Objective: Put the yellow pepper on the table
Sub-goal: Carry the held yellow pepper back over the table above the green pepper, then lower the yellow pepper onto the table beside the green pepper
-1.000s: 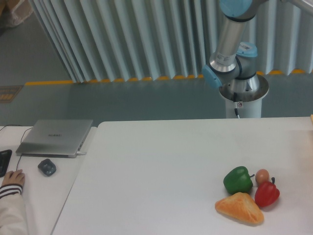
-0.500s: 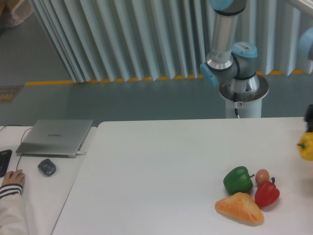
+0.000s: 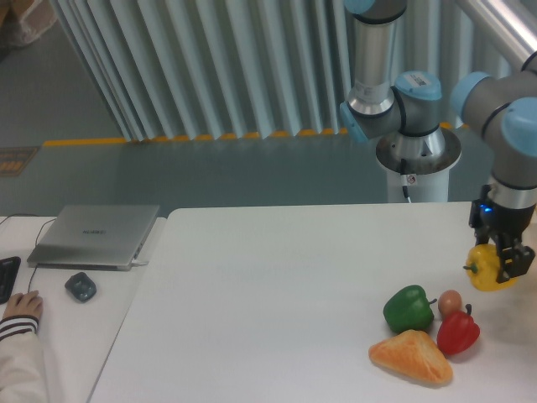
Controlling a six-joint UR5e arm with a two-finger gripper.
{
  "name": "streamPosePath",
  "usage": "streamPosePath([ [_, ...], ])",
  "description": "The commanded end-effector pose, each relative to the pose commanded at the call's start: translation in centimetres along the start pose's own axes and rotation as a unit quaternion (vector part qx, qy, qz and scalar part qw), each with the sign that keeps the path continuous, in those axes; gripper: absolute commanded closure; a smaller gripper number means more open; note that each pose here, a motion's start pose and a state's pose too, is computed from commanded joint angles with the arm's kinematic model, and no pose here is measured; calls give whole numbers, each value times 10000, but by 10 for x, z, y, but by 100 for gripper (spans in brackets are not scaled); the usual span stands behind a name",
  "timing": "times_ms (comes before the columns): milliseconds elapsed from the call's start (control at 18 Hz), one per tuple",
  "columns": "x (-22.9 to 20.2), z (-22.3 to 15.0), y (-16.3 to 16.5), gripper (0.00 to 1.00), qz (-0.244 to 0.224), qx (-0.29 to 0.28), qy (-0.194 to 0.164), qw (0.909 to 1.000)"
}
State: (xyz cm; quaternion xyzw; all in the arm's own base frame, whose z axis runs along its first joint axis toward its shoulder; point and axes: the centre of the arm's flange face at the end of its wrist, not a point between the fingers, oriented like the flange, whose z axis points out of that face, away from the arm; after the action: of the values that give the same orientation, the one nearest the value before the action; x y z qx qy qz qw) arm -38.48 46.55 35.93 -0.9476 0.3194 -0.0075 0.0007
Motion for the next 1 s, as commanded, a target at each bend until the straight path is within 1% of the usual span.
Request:
streamPosePath([
  [222,21,12,-39,55,377,-173,149,9990],
  [333,34,19,-65,55,666,-447,226,9965],
  [389,38,21,-71,55,770,-516,289,9953],
  [556,49,25,-78,55,878,-556,468,9935],
  [667,55,18,-83,55,921,-533,430,9934],
  [889,64,25,-102,55,1101,-610,467,9909],
  [944,65,28,-102,55,1118,-621,497,9905],
  [1000,64,30,-101,55,1140,-751,490,9894],
])
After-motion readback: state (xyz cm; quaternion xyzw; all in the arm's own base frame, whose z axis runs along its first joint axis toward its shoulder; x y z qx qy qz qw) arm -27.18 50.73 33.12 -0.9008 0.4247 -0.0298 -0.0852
